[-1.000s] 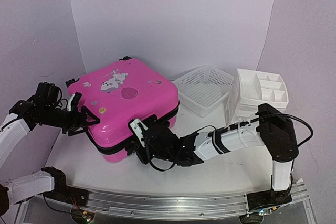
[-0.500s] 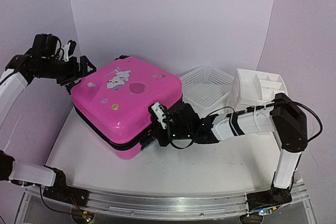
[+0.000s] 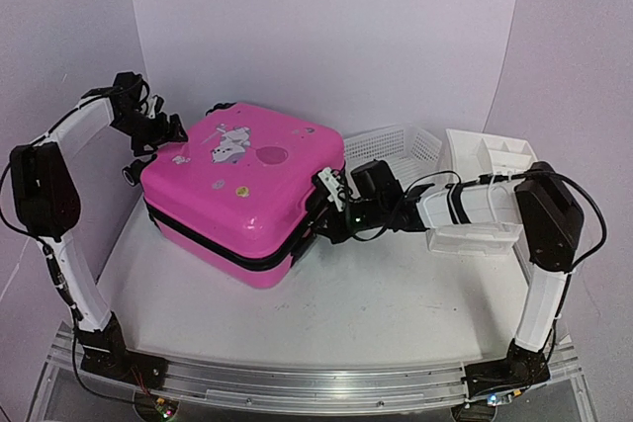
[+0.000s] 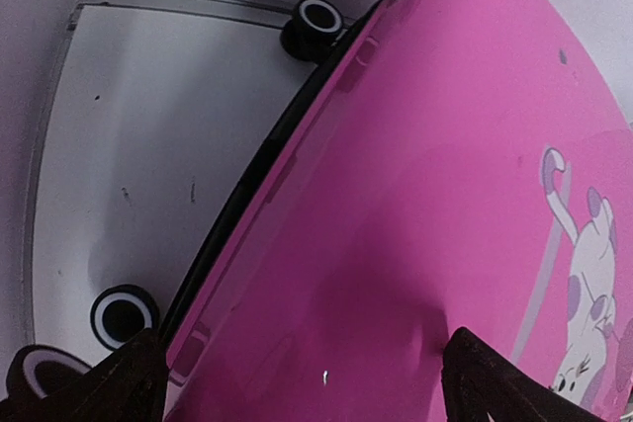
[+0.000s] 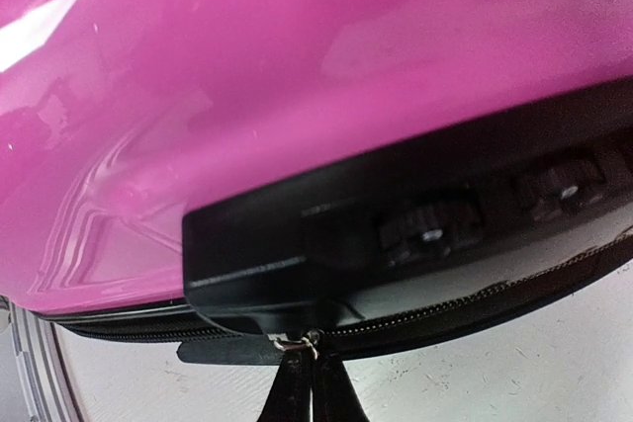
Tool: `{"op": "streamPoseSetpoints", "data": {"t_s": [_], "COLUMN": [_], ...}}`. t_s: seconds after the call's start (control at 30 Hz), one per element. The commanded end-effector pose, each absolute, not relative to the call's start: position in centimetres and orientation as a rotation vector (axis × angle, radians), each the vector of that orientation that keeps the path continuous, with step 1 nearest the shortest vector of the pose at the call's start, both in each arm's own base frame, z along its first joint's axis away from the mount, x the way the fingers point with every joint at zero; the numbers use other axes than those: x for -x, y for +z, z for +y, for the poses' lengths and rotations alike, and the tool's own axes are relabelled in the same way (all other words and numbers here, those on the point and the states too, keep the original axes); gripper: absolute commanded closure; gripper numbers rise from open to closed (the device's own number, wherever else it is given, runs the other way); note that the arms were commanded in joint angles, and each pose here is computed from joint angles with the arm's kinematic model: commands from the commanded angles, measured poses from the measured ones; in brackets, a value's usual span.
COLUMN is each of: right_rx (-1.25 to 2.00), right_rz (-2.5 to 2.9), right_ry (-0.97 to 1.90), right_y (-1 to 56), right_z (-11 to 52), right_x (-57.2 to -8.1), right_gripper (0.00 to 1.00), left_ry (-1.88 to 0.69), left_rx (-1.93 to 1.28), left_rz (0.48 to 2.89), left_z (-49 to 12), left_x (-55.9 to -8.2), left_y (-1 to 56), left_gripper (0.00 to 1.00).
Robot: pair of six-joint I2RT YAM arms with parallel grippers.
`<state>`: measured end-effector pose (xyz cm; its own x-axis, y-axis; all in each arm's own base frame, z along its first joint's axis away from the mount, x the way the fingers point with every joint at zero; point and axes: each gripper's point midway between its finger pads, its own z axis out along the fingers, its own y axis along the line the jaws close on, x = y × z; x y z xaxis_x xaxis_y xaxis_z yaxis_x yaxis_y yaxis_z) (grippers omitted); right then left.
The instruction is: Open, take out, and arrange the luggage
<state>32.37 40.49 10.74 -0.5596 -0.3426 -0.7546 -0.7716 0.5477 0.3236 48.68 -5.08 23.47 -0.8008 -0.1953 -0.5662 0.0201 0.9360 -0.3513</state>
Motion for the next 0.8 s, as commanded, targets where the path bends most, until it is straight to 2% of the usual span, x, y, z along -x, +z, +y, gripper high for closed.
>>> {"op": "streamPoseSetpoints", "data": {"t_s": [0.0,0.2,0.3,0.47,0.63,0.77], "right_rx": [0.934,0.923,0.949,0.853,0.905,0.882], "right_rz": [2.192,2.220,2.207,2.140,2.031,2.020], "right_ry": [0.898,0.887,0.789,0.655,0.698,0.650], "right_y": [11.5,11.7,11.7,12.6,13.3,13.1], "right_z": [40.4,40.5,41.2,43.5,47.6,47.4], "right_x": [-32.0,-28.8,-27.0,-24.3,-20.9,-21.6], "right_gripper": [0.99,0.96,0.99,1.00,1.00,1.00], "left_ry": [-0.503,-0.548,-0.541,-0.545,-0.570,-0.568], "left_rx": [-0.020,0.163,0.245,0.303,0.325,0.314], "left_rz": [2.407,2.529,2.524,2.504,2.520,2.522], "left_z": [-6.5,-6.3,-5.9,-5.7,-5.9,-5.9], "left_x": [-48.7,-45.2,-43.8,-42.1,-40.4,-38.7], "left_y": [25.5,19.8,18.6,17.7,16.9,16.7], "left_gripper": [0.05,0.11,0.13,0.13,0.13,0.13]}}
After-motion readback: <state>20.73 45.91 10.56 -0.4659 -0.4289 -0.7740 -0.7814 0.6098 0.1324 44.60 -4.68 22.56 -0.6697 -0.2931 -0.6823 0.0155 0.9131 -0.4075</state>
